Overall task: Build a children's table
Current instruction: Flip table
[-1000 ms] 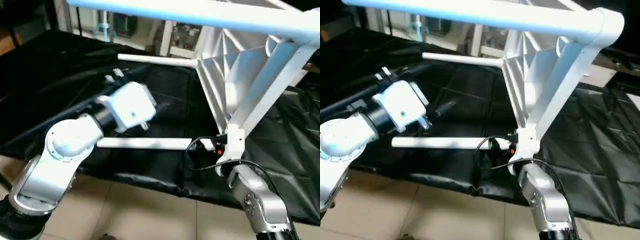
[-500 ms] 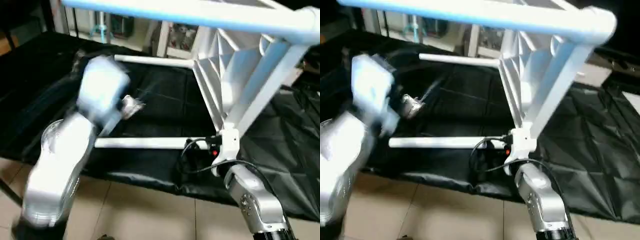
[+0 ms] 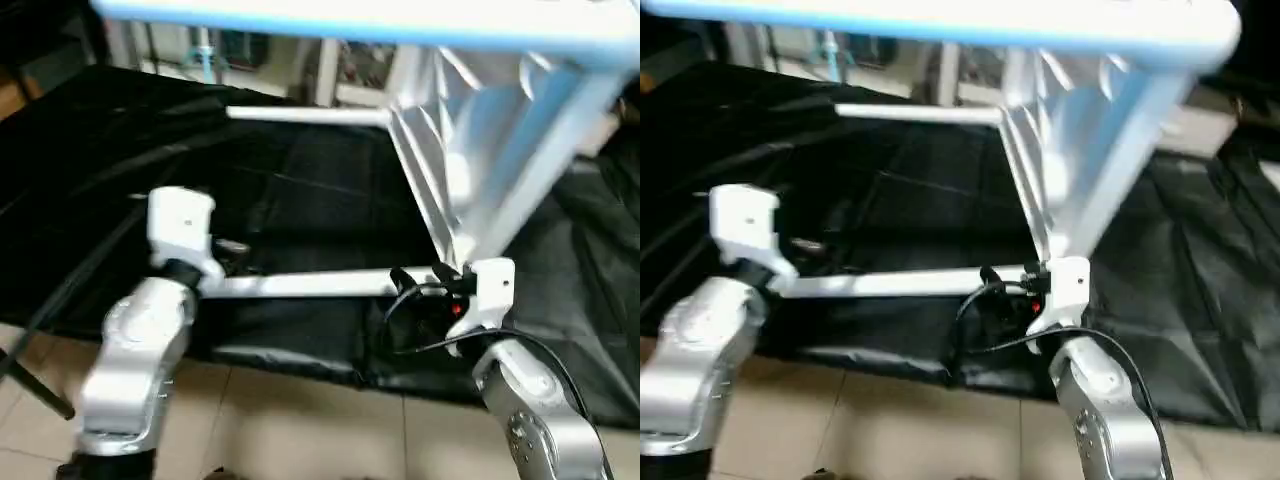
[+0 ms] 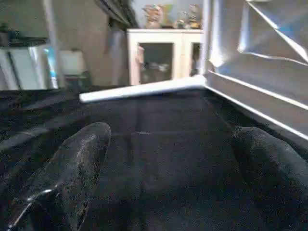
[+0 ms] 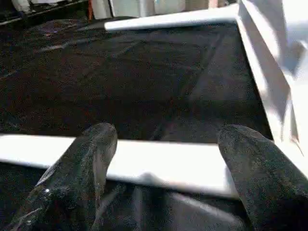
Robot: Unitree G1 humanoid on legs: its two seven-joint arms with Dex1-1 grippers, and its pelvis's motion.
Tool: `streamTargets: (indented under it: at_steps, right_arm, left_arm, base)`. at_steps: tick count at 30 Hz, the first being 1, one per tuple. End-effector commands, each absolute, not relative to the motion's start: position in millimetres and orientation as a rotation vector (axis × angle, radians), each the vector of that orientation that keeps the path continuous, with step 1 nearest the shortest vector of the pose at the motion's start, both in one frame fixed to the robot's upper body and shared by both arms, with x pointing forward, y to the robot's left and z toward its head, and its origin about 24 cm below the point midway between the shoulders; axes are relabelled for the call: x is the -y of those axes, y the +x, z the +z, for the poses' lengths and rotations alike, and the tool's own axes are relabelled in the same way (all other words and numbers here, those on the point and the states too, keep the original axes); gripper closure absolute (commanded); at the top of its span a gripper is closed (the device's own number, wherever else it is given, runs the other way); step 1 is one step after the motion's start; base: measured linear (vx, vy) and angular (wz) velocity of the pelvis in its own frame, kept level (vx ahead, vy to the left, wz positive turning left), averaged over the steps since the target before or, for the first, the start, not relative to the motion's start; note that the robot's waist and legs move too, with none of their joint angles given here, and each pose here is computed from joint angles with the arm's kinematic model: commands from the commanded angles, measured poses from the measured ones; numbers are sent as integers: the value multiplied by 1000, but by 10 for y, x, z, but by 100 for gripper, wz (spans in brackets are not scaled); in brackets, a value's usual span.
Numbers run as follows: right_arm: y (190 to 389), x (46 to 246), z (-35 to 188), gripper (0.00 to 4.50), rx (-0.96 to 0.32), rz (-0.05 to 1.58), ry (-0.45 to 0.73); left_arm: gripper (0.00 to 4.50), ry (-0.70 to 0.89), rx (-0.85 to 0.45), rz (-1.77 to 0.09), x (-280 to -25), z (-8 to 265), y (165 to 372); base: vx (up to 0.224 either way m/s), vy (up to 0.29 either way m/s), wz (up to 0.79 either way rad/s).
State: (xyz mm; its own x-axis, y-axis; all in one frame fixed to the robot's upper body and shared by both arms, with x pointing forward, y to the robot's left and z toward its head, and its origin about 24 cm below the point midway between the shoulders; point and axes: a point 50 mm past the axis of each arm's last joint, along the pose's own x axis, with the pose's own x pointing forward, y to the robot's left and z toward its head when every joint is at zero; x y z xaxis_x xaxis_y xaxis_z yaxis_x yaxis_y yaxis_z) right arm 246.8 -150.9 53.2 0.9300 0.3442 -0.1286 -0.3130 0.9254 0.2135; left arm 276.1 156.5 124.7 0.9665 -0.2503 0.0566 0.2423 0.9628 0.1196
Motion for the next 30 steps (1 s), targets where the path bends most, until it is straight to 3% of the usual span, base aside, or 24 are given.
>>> streamTargets:
  at_steps: [1, 7, 20, 30]
  right_arm:
    - [2436, 1521, 542, 77, -163, 325, 195]
    - [2435, 1506, 555, 77, -148, 300, 202]
    - [2525, 1557, 568, 77, -140, 257, 228]
    - [2598, 1633, 600, 77, -128, 229, 208]
  left_arm:
    - [0, 116, 72, -261, -1563, 1264, 2768]
    - [0, 64, 75, -221, -1585, 1226, 2794]
    - [0, 58, 143, -152, -1640, 1297, 2757]
    - [0, 66, 158, -153, -1566, 1302, 2747]
  base:
    - [-134, 4, 2]
    - [-161, 11, 0]
    - [-48, -2, 10]
    - [6, 125, -44]
